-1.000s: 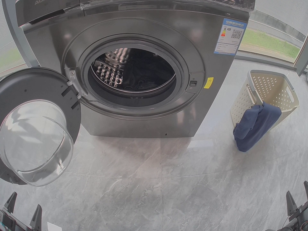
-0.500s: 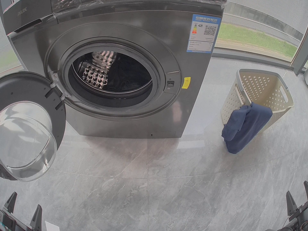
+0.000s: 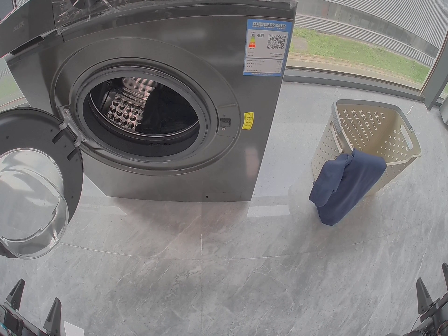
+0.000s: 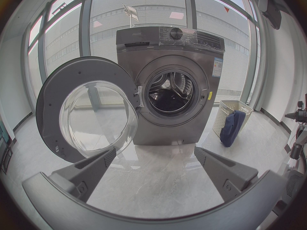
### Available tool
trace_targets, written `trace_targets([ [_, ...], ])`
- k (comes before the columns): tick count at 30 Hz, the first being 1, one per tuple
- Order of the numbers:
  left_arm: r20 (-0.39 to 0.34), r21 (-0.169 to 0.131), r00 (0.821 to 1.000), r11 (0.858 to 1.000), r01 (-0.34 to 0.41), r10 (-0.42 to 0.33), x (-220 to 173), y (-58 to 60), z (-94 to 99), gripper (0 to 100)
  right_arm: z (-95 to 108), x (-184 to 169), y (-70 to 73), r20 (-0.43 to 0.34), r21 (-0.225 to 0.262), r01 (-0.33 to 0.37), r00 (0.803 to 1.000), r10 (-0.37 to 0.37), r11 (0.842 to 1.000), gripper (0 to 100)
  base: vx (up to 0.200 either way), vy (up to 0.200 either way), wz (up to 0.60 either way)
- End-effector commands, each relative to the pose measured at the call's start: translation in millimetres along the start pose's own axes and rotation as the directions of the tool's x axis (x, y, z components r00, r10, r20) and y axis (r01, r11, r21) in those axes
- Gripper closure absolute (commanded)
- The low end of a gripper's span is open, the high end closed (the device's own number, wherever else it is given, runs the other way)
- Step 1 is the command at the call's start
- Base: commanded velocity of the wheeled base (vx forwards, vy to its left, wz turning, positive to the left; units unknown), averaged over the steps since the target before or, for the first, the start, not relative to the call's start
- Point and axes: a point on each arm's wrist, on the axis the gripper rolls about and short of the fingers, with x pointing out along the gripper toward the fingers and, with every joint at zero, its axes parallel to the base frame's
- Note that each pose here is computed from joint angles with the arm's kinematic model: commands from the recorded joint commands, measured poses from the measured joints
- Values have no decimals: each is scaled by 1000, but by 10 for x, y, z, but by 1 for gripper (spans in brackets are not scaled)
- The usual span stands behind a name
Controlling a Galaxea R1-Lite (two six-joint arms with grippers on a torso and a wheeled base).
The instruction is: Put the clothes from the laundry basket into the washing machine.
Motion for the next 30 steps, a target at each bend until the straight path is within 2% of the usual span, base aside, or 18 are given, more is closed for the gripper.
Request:
trace_targets([
  [1,-8,0,1000,1000,0,0,6,0,-42,0,-47,2,0,-3,0,0,1000,0,1000,0,0,-200,0],
  [3,-8,0,1000,1000,0,0,6,0,-42,0,-47,2,-1,-3,0,-1,1000,1,1000,0,0,-200,0],
  [12,-8,-1,1000,1000,0,0,6,0,-42,0,-47,2,0,-3,0,0,1000,0,1000,0,0,0,0],
  [18,-8,-1,1000,1000,1,-1,6,-1,-42,0,-47,2,-1,-3,0,-1,1000,1,1000,0,0,-200,0],
  [30,-6,-3,1000,1000,4,-4,6,-1,-41,0,-47,2,-1,-3,0,-1,1000,1,1000,0,0,0,0],
])
